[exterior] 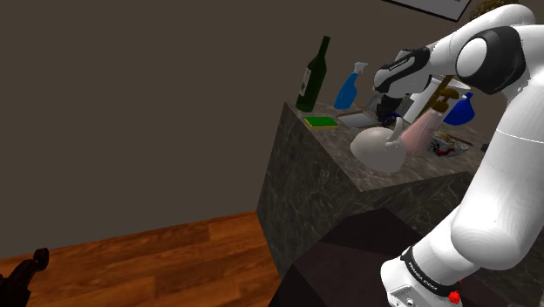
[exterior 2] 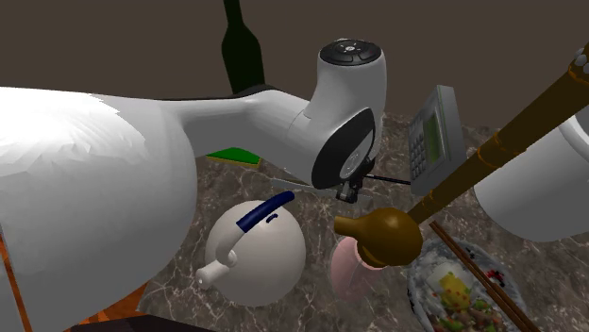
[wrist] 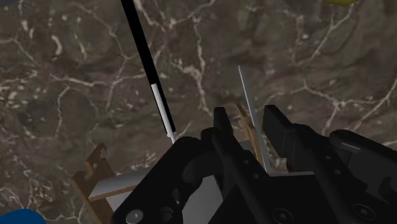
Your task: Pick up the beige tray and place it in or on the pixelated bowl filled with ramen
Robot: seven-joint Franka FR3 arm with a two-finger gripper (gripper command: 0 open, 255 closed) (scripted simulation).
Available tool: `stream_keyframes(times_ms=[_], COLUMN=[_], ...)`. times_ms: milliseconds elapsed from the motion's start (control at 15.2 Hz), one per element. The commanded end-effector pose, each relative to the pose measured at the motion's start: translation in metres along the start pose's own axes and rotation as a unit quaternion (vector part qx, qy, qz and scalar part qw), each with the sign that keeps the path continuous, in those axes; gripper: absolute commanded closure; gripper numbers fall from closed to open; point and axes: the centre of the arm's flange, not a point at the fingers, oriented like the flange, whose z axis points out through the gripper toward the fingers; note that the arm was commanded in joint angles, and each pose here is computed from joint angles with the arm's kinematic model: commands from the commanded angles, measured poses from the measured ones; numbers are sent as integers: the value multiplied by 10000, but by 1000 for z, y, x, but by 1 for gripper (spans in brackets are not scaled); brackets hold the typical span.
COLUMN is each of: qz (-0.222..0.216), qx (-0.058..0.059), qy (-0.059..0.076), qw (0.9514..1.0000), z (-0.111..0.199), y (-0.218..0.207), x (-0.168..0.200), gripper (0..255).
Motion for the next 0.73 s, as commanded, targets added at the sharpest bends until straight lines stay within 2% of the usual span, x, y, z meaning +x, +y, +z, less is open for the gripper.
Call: stream_keyframes(times_ms=[0,462,660], qz=[0,0,0], qx=[0,0,0], qy=[0,0,0], qw=[10000,10000,10000], z=[0,0,-15], y=[0,0,1], x=[0,0,-3], gripper=[255,255,255])
